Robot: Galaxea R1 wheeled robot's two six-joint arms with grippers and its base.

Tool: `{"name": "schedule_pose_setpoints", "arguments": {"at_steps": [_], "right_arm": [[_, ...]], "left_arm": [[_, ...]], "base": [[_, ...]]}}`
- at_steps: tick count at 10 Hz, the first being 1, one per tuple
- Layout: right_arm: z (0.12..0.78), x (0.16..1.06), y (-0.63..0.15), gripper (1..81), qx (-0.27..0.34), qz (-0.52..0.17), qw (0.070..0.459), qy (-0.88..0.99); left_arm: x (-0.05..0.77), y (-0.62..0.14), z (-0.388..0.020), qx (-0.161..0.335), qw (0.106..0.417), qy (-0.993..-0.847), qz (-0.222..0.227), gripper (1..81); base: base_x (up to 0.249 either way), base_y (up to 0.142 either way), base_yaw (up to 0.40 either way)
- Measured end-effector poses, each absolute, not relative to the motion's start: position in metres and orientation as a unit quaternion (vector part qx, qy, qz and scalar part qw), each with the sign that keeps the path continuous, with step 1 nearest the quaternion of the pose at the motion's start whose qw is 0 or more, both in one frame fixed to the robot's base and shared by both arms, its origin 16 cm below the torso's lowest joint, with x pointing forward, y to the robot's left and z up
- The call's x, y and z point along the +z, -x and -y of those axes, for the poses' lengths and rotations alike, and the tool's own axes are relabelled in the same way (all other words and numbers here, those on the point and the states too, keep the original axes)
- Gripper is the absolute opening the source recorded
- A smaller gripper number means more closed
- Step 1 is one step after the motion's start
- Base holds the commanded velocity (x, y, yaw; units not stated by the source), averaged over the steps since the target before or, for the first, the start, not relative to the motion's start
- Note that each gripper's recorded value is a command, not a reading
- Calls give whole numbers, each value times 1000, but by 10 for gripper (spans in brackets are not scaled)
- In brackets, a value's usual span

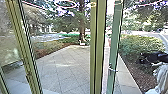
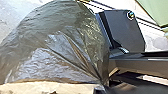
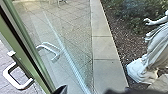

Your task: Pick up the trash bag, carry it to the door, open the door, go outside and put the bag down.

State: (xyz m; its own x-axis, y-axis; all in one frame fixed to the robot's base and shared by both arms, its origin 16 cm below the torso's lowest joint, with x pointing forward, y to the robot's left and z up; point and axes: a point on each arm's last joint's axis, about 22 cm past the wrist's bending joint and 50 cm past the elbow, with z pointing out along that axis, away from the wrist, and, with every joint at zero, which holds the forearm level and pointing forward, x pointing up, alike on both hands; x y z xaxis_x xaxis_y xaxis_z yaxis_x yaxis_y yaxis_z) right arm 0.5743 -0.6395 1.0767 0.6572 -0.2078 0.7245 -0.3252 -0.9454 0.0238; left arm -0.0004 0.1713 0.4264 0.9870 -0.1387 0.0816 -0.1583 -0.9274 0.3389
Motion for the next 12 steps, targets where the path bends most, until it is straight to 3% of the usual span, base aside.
{"name": "schedule_pose_setpoints", "arguments": {"at_steps": [12], "right_arm": [[770,1120,-536,811,471,95,223,-848]], "left_arm": [[427,2,-162,27,180,-980,76,10]], "base": [[0,0,0]]}}
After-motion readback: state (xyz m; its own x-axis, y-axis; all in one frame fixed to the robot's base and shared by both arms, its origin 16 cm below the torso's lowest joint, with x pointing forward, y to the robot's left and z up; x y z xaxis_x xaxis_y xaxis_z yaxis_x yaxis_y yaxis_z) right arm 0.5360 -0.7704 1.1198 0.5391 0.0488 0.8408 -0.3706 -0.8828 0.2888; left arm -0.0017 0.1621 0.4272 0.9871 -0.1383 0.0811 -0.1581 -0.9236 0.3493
